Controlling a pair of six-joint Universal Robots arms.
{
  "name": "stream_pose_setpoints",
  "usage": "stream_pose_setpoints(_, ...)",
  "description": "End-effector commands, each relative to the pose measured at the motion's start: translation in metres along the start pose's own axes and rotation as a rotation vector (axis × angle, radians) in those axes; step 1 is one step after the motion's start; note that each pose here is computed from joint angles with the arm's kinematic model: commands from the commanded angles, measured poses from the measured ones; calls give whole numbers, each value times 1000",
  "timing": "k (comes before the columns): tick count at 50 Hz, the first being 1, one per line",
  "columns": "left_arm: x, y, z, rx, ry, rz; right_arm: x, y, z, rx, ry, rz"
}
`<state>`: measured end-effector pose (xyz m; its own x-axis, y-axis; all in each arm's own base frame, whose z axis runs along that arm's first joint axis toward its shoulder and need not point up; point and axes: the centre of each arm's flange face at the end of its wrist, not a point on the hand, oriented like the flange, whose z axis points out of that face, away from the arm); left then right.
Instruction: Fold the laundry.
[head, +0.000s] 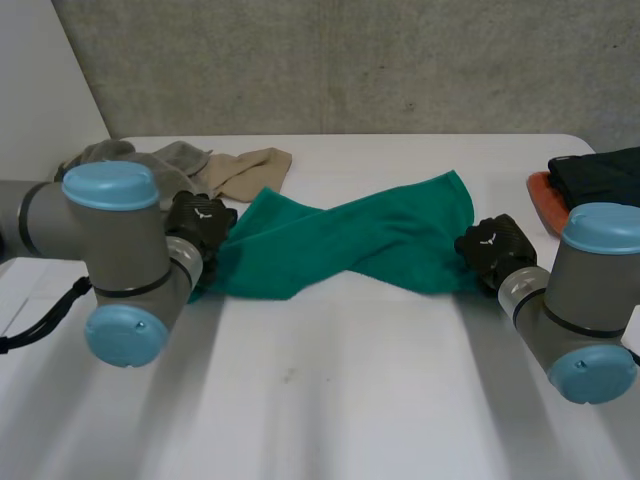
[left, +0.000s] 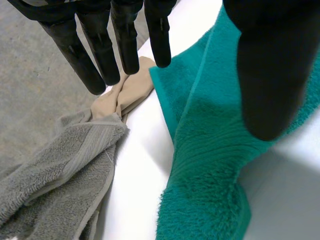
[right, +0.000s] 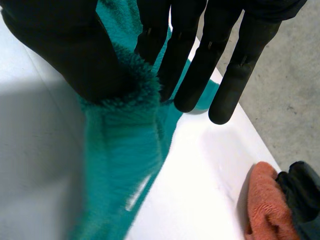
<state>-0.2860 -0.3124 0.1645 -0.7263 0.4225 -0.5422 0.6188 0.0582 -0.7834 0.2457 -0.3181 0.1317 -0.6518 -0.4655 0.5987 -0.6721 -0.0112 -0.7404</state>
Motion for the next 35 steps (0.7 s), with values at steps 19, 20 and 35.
stream_pose_setpoints(19, 0, 29, 32, -84, -32, 128, 2, 5, -8, -80, -44, 153)
stream_pose_setpoints(20, -3, 24, 32, -72, -39, 123, 3, 5, -8, -79, -43, 153)
stream_pose_setpoints(35, -60, -116, -62, 351, -151, -190, 113, -91, -74, 149, 205, 149)
